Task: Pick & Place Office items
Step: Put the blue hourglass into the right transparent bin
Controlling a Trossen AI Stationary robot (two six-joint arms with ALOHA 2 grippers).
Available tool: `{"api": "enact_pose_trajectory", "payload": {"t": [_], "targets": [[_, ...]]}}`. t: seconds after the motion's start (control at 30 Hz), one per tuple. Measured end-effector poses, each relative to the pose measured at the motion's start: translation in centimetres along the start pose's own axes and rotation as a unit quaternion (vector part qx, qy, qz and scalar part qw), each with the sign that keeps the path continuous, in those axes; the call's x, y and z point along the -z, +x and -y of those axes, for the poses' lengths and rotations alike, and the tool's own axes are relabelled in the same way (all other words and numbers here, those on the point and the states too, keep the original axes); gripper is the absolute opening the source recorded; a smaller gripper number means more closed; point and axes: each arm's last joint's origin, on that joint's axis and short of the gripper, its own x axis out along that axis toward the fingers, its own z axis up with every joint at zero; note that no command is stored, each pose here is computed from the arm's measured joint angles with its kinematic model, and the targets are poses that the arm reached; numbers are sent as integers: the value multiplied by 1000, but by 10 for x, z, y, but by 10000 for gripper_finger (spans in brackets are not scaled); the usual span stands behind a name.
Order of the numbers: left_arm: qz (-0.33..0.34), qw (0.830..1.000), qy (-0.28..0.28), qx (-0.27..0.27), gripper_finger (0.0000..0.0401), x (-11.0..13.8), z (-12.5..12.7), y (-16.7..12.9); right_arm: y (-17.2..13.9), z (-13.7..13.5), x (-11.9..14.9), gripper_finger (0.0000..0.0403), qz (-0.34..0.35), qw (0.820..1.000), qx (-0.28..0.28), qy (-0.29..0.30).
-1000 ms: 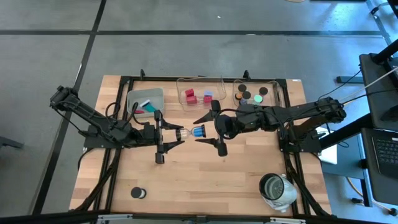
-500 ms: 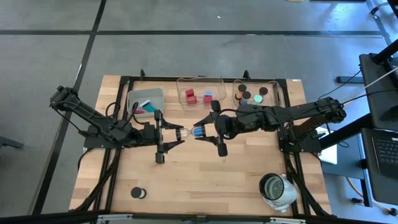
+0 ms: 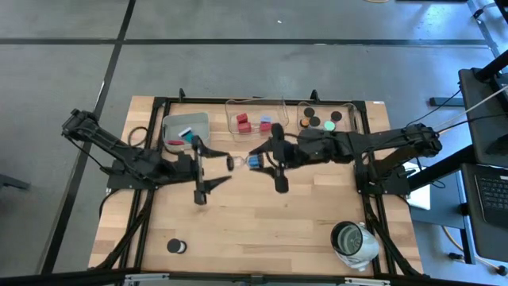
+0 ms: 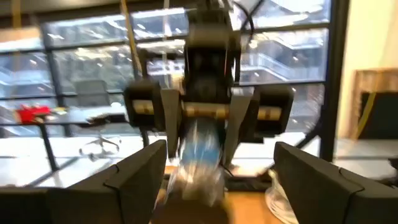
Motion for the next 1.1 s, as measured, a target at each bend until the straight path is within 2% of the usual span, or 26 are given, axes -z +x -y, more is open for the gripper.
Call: {"api": "enact_pose_trajectory", "payload": {"t": [0.13,0.2,0.33,0.47,0.53,0.67,0.9,1.03,1.1], "targets": [[14,998,12,-59,307,-13,-13,-11,-3,19,10,208,-56,997,34,38],[16,995,13,-96,310,-19,-19,-16,-8,30,17,208,-98,991,71,57],[1,986,10,-168,310,-22,-29,-24,-31,56,31,209,-186,963,166,99],[-33,973,32,-226,310,-17,-31,-25,-56,83,49,209,-278,916,248,148],[-48,968,38,-244,310,-12,-31,-25,-68,96,58,209,-326,886,279,174],[-67,964,48,-254,310,-6,-31,-25,-91,119,76,209,-408,817,338,227],[-83,961,60,-255,310,-1,-31,-26,-124,143,94,209,-488,705,415,304],[-98,960,64,-254,310,4,-31,-26,-129,148,109,210,-520,674,424,311],[-105,959,66,-254,310,6,-31,-27,-131,151,118,210,-535,664,422,308]]}}
